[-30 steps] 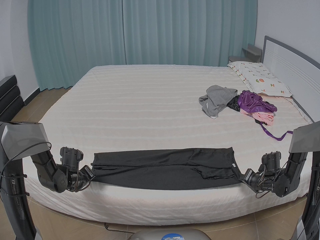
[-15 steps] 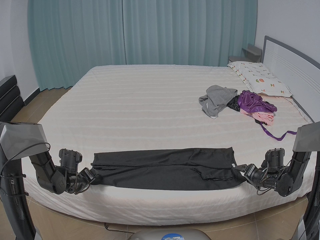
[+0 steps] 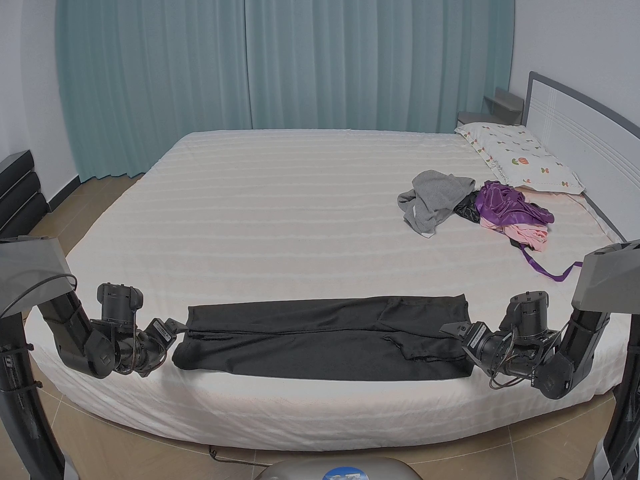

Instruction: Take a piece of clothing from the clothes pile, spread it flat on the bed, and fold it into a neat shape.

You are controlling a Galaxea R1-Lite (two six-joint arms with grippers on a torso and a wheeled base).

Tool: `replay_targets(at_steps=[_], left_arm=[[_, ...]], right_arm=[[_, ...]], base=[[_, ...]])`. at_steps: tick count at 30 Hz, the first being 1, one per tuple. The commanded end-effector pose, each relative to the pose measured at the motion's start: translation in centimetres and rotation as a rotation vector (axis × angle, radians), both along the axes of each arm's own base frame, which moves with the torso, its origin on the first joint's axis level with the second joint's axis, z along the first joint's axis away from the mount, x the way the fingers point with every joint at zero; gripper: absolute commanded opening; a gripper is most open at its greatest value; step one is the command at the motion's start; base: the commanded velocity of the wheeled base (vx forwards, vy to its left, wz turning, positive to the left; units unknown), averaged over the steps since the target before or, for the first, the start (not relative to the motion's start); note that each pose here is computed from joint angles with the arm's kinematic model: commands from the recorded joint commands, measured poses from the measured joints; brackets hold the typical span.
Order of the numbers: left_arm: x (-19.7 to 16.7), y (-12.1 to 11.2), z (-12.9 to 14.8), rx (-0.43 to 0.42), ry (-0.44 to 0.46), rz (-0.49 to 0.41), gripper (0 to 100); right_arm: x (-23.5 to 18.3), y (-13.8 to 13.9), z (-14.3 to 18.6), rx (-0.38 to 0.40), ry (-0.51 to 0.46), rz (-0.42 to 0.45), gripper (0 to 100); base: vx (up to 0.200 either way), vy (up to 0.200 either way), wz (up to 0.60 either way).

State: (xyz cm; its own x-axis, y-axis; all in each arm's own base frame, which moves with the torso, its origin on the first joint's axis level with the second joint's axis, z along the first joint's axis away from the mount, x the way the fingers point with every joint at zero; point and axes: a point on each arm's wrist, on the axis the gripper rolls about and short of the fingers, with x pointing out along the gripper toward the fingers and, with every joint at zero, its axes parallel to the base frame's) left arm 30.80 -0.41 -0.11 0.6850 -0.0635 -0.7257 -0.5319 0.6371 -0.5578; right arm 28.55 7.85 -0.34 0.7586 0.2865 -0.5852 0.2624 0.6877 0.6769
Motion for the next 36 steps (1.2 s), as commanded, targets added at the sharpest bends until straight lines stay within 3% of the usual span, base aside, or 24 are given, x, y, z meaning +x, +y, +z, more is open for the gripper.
replay_targets(at_steps=[1,5,12,16,19,23,25,36], left_arm=[[0.1,0.1,0.3,-0.002,-0.011,0.003,100],[0.1,0.1,0.3,-0.002,-0.011,0.003,100],[0.0,0.1,0.3,-0.001,-0.01,0.004,100],[0.0,0.1,0.3,-0.001,-0.01,0.004,100],[0.0,0.0,0.2,-0.002,-0.008,0.002,100],[0.0,0.0,0.2,-0.003,-0.008,0.003,100],[0.0,0.0,0.2,-0.003,-0.008,0.003,100],[0.0,0.0,-0.5,0.0,0.011,0.002,100]], right_arm=[[-0.1,-0.1,2.2,0.013,-0.062,-0.005,100],[-0.4,-1.3,4.9,0.029,-0.131,-0.038,100],[-2.1,0.6,6.8,0.027,-0.154,0.023,100],[-1.6,0.9,5.4,0.024,-0.098,0.037,100],[-0.6,1.7,1.8,0.004,0.003,0.058,100],[1.5,3.0,-1.3,0.013,0.051,0.046,100],[1.8,3.5,-1.4,0.035,0.053,0.042,100],[2.7,4.3,-2.3,0.003,0.106,0.033,100]], base=[[0.0,0.0,0.0],[0.0,0.0,0.0],[0.0,0.0,0.0],[0.0,0.0,0.0],[0.0,0.0,0.0],[0.0,0.0,0.0],[0.0,0.0,0.0],[0.0,0.0,0.0]])
